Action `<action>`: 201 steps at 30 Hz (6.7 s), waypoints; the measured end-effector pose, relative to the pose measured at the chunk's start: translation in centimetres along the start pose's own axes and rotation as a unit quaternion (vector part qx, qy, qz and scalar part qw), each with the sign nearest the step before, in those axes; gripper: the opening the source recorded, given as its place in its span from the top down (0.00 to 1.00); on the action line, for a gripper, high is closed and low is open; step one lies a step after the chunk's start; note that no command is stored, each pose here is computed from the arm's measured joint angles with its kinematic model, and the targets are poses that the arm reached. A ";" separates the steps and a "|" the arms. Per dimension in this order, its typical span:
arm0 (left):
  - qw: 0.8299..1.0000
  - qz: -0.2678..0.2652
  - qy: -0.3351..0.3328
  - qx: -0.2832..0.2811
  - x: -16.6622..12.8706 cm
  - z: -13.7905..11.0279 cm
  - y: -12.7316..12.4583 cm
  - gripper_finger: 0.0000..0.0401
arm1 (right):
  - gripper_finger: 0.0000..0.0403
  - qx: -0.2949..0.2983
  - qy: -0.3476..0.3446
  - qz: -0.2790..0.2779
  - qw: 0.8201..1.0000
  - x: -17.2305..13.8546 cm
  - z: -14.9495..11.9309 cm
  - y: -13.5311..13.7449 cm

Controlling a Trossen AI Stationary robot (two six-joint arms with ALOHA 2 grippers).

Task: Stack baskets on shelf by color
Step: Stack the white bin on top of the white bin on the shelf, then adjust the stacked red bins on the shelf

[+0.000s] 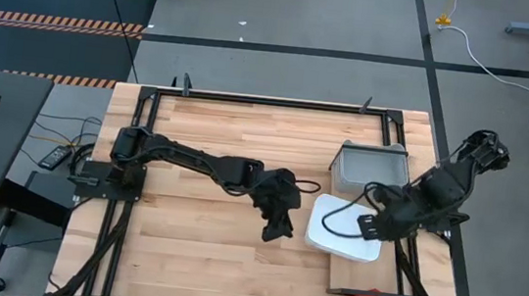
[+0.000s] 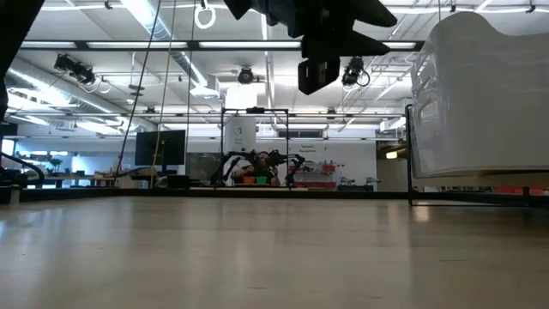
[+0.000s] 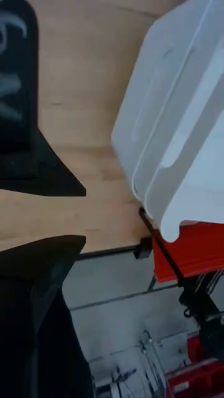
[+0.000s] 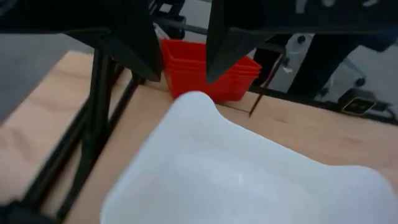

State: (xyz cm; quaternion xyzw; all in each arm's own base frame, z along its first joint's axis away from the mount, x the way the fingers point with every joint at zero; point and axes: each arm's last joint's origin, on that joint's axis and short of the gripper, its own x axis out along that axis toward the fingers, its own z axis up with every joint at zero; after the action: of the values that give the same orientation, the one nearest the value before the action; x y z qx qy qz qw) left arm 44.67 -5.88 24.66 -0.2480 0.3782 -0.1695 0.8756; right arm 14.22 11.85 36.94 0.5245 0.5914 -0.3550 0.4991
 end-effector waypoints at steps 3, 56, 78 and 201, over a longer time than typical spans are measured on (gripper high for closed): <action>1.000 0.002 -0.008 0.027 0.5 0.1 0.4 0.71 | 0.68 0.035 0.000 0.002 0.999 0.3 -0.8 -0.1; 0.957 0.073 -0.278 0.033 2.6 4.0 6.1 0.71 | 0.71 0.062 -0.045 -0.128 0.989 8.7 -3.0 3.1; 0.969 -0.140 -0.193 0.069 -0.2 4.8 3.0 0.71 | 0.71 0.046 -0.031 -0.116 0.992 14.7 -3.2 2.6; 0.951 0.052 -0.304 0.020 7.2 0.1 -20.5 0.54 | 0.47 -0.291 0.023 0.037 0.956 1.6 -10.2 -2.8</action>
State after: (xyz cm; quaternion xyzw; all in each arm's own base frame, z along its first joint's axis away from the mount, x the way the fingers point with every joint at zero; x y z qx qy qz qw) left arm 47.24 -26.14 32.02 -0.2497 0.1026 -0.0476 0.9617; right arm 9.36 21.39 37.71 0.3861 0.6603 -0.1364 0.6296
